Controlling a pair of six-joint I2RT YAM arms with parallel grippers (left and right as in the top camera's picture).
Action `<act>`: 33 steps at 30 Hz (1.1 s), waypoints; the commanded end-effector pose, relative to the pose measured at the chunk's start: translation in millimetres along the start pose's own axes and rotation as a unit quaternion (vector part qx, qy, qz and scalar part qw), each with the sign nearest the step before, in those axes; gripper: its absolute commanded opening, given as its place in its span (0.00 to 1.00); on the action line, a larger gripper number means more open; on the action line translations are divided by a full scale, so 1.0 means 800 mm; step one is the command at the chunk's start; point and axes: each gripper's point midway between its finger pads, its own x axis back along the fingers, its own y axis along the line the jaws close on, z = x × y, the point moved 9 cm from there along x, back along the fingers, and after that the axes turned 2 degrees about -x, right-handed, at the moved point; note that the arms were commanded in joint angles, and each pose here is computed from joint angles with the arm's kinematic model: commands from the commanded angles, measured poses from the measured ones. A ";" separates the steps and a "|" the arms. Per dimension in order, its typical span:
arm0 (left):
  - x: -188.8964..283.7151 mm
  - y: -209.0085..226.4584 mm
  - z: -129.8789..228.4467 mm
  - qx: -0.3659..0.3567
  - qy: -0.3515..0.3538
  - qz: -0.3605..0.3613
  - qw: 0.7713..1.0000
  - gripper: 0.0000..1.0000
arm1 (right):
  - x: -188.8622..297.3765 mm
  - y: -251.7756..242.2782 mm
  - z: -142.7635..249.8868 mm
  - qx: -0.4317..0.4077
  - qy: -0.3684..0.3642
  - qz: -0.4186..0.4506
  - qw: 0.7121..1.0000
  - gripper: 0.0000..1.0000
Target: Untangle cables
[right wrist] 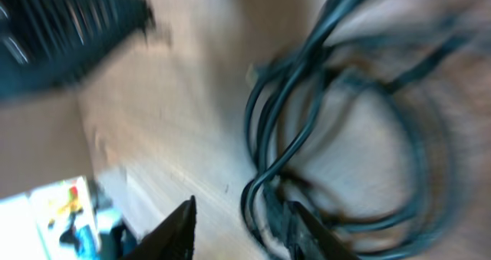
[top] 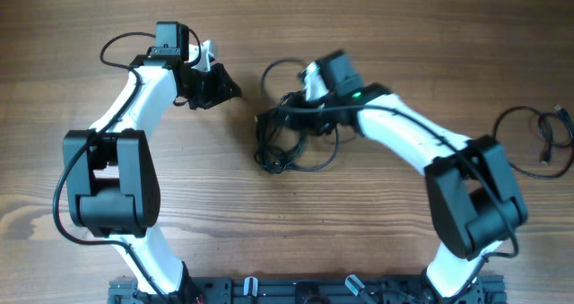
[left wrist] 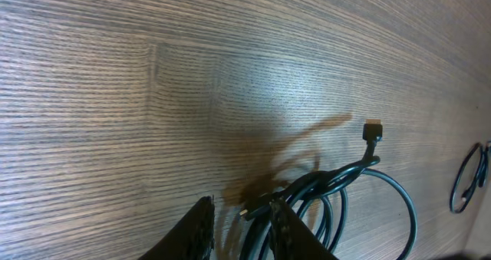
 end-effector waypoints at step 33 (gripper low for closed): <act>-0.044 -0.030 0.052 -0.069 0.099 -0.044 0.992 0.15 | -0.029 -0.025 -0.059 -0.059 -0.137 0.017 0.989 0.34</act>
